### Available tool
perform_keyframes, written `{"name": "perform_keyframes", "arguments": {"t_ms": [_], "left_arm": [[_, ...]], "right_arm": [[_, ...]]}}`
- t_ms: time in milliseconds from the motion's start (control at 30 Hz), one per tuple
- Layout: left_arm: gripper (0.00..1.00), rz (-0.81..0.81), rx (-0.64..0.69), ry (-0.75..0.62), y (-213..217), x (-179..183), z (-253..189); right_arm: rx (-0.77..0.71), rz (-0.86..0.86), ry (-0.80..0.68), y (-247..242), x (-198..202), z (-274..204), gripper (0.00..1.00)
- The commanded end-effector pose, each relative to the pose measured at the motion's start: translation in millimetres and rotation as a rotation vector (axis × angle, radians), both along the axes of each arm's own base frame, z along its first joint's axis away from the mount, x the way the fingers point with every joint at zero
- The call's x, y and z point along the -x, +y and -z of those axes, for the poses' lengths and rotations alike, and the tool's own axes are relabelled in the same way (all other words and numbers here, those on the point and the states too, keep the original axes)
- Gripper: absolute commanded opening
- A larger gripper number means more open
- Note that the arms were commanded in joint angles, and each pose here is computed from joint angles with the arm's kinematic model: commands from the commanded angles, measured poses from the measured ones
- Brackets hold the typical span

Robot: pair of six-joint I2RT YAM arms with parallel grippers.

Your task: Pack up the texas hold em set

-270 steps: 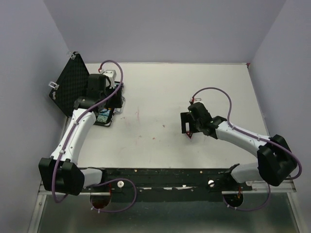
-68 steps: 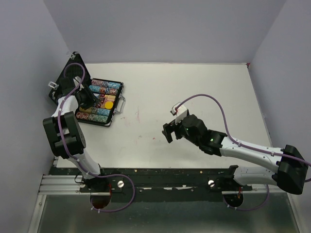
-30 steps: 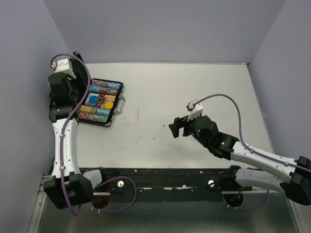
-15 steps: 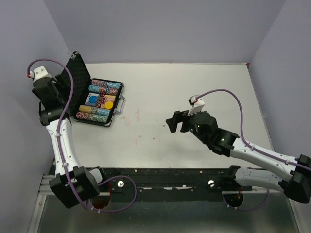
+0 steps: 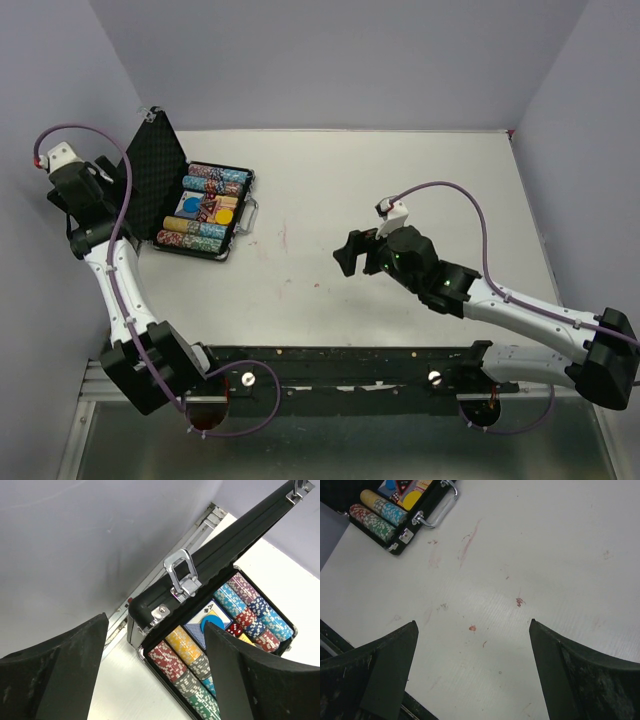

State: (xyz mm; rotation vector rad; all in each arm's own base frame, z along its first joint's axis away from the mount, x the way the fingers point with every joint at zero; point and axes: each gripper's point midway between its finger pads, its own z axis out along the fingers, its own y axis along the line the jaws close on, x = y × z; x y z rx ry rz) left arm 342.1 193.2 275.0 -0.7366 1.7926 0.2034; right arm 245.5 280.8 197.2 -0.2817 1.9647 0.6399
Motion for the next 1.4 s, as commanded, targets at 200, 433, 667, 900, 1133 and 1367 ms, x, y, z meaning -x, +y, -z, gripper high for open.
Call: {"name": "perform_keyframes", "arguments": {"t_ms": [200,433,667,900,1133,1367], "left_arm": [[0.91,0.139,0.092,-0.032,-5.8,-31.7,11.6],[0.90,0.190,0.129,-0.049,-16.6,-37.5,12.4],[0.90,0.231,0.142,-0.030,-33.7,-39.2,16.6],[0.91,0.390,0.124,-0.020,-91.5,-33.3,5.6],[0.92,0.591,0.207,-0.022,-156.6,-0.5,5.3],[0.90,0.656,0.241,-0.023,-173.4,13.4,14.7]], "right_arm": [[-0.039,-0.026,-0.010,1.9,4.3,-14.8,1.00],[-0.044,-0.021,-0.008,-0.3,5.5,-11.6,1.00],[-0.046,-0.024,0.002,1.3,6.0,-6.6,1.00],[-0.076,-0.022,-0.009,2.1,6.6,-6.6,1.00],[-0.060,-0.015,-0.028,-2.5,5.2,-10.3,1.00],[-0.043,-0.007,-0.043,-8.9,5.8,-12.9,1.00]]}}
